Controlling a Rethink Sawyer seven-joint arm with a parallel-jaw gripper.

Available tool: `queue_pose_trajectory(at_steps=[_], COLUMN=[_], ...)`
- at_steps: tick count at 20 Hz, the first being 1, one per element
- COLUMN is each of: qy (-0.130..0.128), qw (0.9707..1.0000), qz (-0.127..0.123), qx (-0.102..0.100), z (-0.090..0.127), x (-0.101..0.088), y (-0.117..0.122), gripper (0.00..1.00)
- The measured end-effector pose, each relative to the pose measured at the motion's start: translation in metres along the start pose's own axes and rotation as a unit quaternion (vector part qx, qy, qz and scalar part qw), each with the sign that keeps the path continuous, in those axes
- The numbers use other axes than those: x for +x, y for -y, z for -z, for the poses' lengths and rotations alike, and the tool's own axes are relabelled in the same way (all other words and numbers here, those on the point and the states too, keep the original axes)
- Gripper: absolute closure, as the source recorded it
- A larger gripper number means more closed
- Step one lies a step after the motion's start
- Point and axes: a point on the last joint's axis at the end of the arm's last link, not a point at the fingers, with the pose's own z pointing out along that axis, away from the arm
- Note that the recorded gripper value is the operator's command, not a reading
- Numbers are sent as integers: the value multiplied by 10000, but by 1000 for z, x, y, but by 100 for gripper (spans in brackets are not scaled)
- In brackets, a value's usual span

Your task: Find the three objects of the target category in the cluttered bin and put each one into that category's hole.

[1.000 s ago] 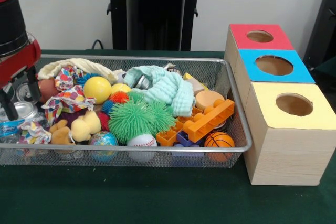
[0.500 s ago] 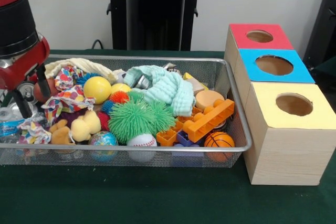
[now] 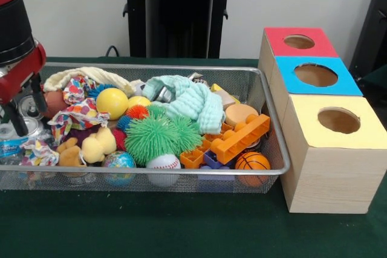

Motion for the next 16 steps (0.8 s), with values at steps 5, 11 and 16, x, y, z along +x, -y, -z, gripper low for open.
queue_pose_trajectory(at_steps=[5,11,16], qy=[-44,-13,51], qw=[9999,9998,9996], qz=[154,165,122], qx=[-38,-136,-234], z=[-9,-29,-46], x=[10,23,28], y=[-4,-10,-17], gripper=[0,0,0])
